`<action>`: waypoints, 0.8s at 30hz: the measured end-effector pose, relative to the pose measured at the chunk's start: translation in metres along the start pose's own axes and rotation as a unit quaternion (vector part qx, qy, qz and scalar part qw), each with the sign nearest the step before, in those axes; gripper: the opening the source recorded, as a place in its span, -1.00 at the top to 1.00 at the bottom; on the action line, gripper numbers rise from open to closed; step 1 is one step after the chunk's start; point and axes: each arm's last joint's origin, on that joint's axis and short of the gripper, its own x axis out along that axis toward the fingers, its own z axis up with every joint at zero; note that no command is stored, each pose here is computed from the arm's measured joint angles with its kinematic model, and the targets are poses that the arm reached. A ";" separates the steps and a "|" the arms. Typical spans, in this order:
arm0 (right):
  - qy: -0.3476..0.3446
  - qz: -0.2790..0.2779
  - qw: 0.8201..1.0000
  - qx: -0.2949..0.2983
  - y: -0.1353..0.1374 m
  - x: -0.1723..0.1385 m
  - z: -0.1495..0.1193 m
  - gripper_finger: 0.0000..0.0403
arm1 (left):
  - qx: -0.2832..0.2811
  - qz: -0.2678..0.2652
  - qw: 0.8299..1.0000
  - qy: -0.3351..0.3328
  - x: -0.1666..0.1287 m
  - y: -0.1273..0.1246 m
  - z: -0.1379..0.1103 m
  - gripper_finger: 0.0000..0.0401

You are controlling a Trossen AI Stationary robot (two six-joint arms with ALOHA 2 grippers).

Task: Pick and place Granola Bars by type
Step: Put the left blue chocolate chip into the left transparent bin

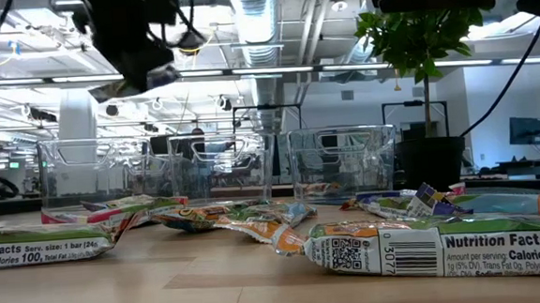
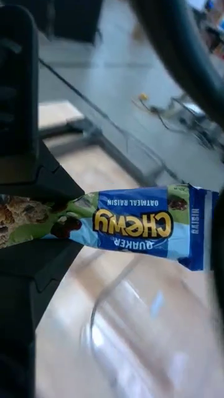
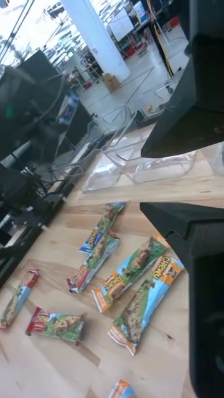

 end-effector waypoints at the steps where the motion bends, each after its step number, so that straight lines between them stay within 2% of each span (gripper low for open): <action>1: 0.002 0.001 1.000 -0.002 0.000 0.000 0.000 0.41 | 0.001 0.010 1.000 0.012 0.008 0.003 0.004 0.57; 6: 0.006 0.002 1.000 -0.008 0.001 0.000 -0.002 0.41 | -0.024 0.044 0.995 0.089 0.044 0.021 0.022 0.57; 13: 0.017 0.006 1.000 -0.023 0.002 0.000 -0.005 0.41 | -0.094 0.077 0.975 0.185 0.086 0.049 0.036 0.57; 18: 0.020 0.007 0.999 -0.026 0.002 0.000 -0.006 0.41 | -0.111 0.083 0.972 0.192 0.099 0.056 0.040 0.57; 24: 0.024 0.007 1.000 -0.018 0.002 0.000 -0.007 0.41 | -0.123 0.038 0.977 0.173 0.111 0.052 0.051 0.57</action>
